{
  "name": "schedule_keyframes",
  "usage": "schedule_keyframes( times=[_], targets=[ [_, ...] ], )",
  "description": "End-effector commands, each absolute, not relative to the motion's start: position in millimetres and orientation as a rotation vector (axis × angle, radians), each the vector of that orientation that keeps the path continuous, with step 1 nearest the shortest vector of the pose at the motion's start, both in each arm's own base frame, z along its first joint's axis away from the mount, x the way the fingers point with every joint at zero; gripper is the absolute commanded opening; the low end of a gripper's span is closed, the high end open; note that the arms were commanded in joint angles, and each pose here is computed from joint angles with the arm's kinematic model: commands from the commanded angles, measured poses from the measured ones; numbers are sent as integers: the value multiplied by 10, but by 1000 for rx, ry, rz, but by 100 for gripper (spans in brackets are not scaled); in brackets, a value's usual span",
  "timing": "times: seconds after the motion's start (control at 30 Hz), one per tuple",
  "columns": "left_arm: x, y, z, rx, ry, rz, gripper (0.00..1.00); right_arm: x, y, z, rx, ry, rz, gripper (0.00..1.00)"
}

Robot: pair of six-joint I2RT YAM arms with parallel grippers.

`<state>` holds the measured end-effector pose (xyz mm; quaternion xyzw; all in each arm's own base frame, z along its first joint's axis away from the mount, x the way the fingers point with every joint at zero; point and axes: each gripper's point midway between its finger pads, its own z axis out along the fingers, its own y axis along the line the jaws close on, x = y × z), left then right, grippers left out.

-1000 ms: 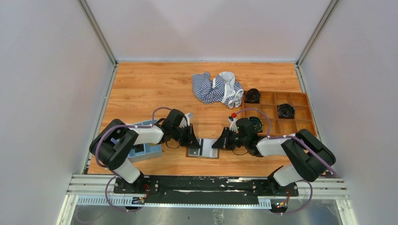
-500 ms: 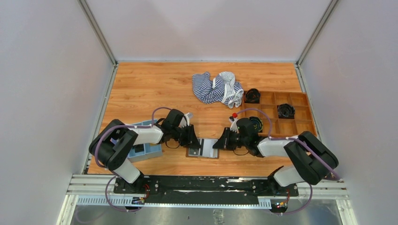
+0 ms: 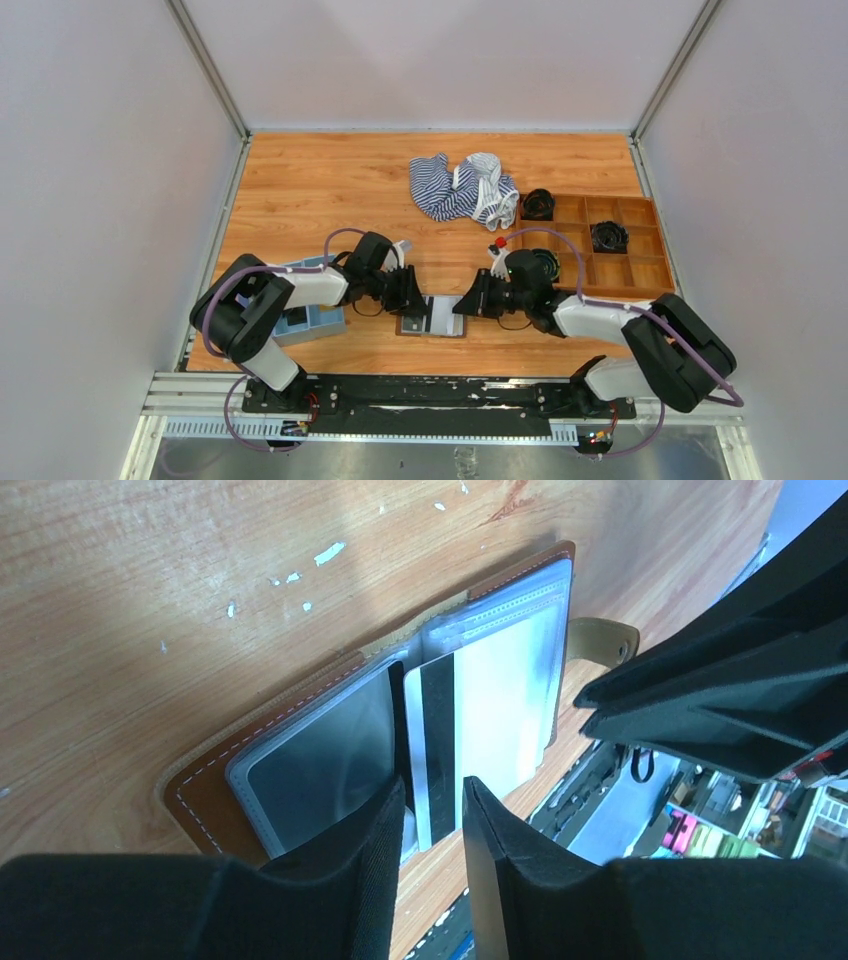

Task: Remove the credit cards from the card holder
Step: Remove the credit card from the card holder.

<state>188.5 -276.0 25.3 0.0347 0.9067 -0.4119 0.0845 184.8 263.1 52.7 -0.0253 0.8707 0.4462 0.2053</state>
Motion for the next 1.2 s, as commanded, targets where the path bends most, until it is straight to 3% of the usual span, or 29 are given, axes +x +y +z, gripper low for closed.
schedule_keyframes(
  times=[0.0, 0.33, 0.7, 0.8, 0.93, 1.17],
  targets=[
    [1866, -2702, 147, 91, 2755, -1187, 36, 1779, 2818, 629, -191, 2409, 1295, 20],
    [1844, -2709, 165, 97, 2755, -1204, 41, 1753, 2805, 311, -134, 2514, 1224, 20],
    [1818, -2715, 137, 100, 2766, -1219, 37, 1714, 2869, 137, -107, 2552, 1279, 20],
    [1827, -2722, 143, 101, 2764, -1221, 28, 1706, 2867, 102, -100, 2561, 1278, 20],
    [1831, -2709, 119, 90, 2771, -1210, 2, 1697, 2833, 72, -89, 2569, 1258, 20],
    [1814, -2655, 165, 55, 2759, -1215, 0, 1664, 2720, -35, -65, 2605, 1189, 19]
  ],
)
